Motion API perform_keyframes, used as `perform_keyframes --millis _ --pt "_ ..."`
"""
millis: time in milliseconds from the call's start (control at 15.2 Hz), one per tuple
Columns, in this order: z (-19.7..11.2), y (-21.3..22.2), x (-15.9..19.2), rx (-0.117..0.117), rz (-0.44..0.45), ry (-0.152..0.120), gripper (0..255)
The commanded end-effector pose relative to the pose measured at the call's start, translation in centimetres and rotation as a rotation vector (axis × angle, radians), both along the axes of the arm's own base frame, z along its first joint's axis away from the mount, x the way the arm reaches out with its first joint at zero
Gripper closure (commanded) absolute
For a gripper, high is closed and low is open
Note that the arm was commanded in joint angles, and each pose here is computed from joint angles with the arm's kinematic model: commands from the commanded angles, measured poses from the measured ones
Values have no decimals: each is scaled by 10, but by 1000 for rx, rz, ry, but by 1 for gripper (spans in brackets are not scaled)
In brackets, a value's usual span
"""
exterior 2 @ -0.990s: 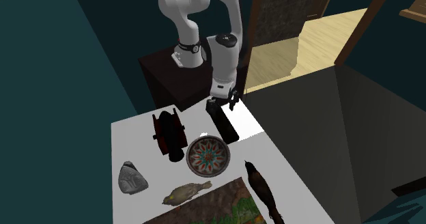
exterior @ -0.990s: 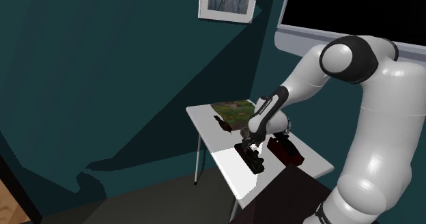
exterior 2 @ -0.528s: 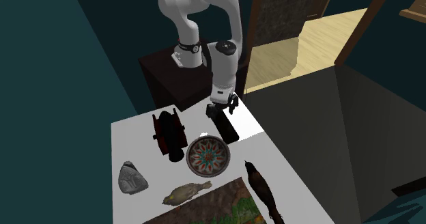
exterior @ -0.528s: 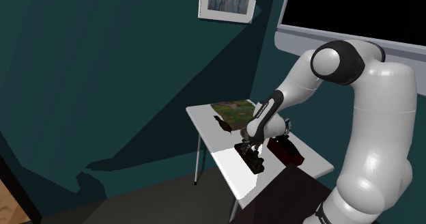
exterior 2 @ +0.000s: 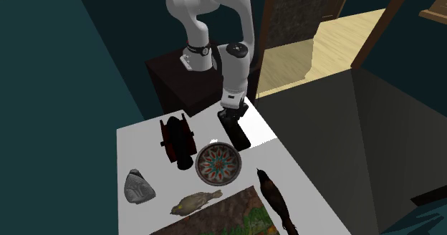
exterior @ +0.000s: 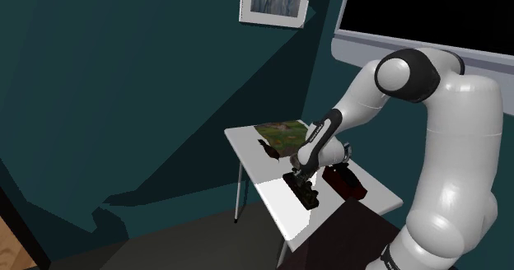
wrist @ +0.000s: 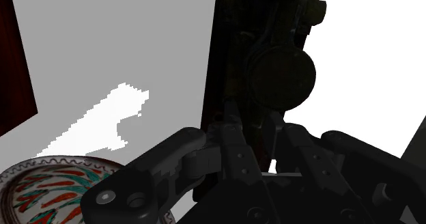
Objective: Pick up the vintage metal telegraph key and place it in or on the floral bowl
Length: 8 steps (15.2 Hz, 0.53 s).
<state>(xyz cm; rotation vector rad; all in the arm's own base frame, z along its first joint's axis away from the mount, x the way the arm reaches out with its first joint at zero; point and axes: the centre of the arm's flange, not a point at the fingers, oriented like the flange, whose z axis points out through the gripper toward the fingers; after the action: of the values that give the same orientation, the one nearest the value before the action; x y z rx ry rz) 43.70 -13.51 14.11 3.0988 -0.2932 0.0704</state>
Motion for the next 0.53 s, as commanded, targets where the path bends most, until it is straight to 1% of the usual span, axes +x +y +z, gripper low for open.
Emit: perform_keyframes --millis 0,330,462 --pt "0 0 0 0 0 0 255" --pt "0 0 0 0 0 0 255" --pt "10 0 0 0 0 0 255"
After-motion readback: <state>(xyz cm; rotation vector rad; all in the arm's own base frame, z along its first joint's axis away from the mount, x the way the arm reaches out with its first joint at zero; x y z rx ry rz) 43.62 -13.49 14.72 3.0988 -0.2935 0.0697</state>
